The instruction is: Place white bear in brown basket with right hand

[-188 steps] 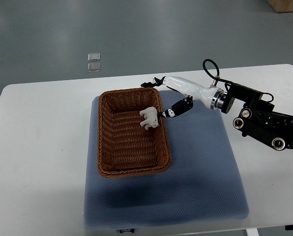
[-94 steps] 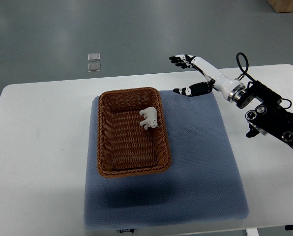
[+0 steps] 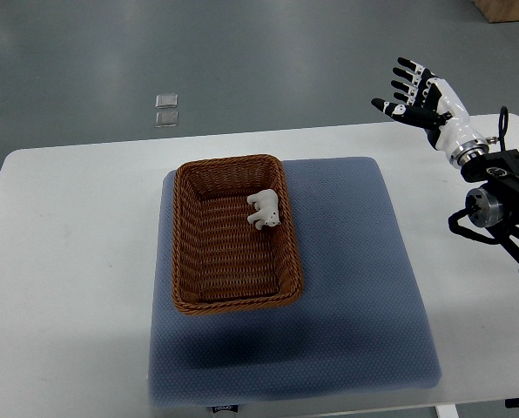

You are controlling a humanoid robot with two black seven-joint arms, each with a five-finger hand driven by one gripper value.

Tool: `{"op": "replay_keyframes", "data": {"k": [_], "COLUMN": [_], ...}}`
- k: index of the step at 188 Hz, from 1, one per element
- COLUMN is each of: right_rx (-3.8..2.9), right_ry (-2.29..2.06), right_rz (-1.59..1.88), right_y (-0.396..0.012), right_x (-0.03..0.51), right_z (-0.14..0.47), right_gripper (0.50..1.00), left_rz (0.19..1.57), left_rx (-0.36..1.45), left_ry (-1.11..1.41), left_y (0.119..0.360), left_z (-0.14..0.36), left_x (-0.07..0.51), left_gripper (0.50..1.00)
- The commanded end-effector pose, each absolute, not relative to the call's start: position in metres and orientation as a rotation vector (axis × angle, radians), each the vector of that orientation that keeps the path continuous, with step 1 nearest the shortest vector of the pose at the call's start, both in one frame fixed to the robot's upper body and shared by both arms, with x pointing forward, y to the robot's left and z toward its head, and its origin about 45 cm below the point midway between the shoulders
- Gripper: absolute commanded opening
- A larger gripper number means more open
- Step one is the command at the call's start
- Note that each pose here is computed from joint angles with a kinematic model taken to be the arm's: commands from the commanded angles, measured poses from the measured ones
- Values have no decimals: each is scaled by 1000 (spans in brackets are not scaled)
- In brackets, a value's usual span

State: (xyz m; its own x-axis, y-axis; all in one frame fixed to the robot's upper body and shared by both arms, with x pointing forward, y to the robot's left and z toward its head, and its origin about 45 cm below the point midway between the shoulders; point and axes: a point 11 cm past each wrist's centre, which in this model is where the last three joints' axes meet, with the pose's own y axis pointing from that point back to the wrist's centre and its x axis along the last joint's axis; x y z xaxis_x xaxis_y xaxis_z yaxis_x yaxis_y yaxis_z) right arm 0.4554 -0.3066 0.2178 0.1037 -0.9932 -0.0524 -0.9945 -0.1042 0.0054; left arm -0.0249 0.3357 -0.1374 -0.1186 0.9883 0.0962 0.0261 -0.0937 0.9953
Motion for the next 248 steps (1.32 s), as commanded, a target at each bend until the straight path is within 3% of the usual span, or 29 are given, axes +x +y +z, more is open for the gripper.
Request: {"op": "replay_keyframes", "data": {"k": [1,76,248], "right_rx": [-2227,-2041,-2011], "right_ry": [2090,1965,2031], "right_rz": [195,525,491], "right_y": [-314,-328,-337], "right_x": [454,450,440], "right_z": [213,195,174], "right_gripper": [913,926,926], "left_rz": [1359,1359,1360], "left_rx": [1236,1236,1235], "left_ry": [1266,1266,1267], "left_y": [336,336,336], "left_z": [-137,-137,-137], "left_x": [-25,-25,-25], "left_gripper": [1000,1000,1000]}}
